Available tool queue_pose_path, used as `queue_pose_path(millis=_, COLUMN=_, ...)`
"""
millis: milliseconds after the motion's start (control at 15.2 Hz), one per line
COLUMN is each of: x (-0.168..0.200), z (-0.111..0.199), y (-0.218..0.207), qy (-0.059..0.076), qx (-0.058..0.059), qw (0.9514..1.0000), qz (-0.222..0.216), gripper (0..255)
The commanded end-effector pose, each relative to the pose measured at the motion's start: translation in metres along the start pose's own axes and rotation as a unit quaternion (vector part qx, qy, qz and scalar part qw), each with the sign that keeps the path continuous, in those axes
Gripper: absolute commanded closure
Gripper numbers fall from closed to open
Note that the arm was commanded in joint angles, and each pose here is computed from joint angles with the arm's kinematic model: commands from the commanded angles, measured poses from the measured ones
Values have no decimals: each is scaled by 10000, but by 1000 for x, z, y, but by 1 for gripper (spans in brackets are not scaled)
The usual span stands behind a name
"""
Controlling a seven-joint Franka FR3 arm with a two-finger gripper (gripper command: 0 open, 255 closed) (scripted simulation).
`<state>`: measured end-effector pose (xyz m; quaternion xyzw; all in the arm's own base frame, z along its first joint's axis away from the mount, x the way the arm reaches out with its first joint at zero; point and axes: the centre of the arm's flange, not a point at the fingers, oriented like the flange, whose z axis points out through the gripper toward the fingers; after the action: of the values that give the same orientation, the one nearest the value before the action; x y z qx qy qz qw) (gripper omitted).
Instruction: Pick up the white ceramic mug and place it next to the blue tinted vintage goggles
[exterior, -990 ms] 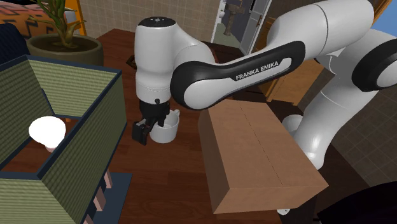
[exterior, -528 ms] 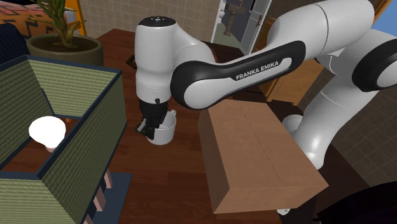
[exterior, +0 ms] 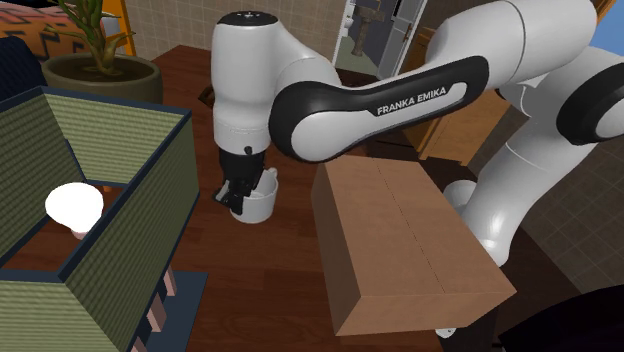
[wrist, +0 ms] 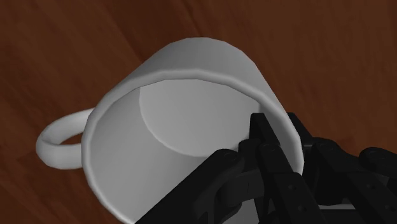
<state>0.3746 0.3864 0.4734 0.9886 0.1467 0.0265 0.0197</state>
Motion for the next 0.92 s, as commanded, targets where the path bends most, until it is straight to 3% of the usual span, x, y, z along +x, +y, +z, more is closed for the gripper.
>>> queue_pose_path(millis=0, x=1, z=-9, y=1, qy=-1, qx=0, qw=10000, qz=0, gripper=255)
queue_pose_path(millis=858, x=5, z=-78, y=4, qy=-1, qx=0, qw=10000, qz=0, gripper=255)
